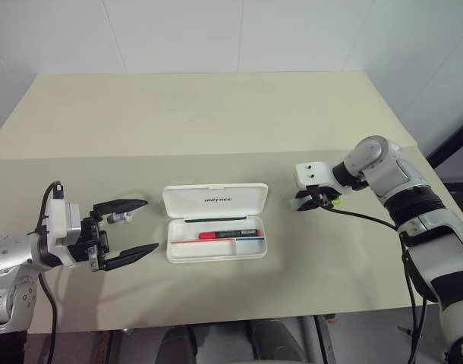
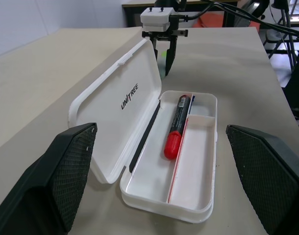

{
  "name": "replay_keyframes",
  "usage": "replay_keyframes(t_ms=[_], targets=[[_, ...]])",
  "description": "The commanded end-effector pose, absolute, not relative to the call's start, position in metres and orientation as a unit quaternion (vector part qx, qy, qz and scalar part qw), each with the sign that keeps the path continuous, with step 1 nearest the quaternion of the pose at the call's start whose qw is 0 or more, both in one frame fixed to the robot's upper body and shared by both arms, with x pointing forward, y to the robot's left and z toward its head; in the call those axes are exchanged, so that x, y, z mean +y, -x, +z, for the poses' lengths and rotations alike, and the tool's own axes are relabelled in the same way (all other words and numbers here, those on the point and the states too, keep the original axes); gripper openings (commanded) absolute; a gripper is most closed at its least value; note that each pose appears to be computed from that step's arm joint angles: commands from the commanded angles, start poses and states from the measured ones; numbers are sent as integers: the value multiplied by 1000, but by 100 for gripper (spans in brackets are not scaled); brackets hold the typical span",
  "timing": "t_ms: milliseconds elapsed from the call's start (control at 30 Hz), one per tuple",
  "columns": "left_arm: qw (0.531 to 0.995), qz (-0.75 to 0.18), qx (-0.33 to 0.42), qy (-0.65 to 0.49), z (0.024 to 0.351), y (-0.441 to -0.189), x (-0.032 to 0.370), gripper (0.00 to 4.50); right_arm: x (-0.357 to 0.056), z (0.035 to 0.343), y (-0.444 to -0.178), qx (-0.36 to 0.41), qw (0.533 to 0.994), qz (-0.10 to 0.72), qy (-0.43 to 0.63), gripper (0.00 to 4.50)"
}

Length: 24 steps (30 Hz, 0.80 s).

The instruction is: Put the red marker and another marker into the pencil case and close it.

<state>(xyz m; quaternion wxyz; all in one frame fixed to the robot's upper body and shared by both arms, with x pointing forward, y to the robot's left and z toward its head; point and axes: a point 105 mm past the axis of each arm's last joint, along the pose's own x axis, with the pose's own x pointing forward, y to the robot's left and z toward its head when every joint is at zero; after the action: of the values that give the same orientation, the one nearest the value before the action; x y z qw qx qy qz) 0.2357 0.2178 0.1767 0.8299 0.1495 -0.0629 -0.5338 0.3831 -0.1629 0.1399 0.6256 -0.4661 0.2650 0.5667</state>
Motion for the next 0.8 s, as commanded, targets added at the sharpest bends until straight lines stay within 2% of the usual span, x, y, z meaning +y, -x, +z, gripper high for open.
replay_keyframes(t_ms=[33, 267, 500, 633, 800], targets=[[827, -532, -88, -160, 187, -232, 216, 450, -169, 152, -401, 246, 663, 513, 487, 110], [825, -535, -89, -158, 188, -235, 217, 450, -163, 190, -422, 175, 725, 448, 494, 110], [822, -541, -88, -156, 189, -241, 218, 450, -151, 236, -426, 88, 773, 399, 485, 110], [818, -548, -89, -154, 189, -244, 218, 450, -138, 269, -417, 26, 797, 386, 464, 110], [812, -556, -92, -151, 189, -247, 219, 450, -114, 309, -390, -43, 810, 404, 423, 110]])
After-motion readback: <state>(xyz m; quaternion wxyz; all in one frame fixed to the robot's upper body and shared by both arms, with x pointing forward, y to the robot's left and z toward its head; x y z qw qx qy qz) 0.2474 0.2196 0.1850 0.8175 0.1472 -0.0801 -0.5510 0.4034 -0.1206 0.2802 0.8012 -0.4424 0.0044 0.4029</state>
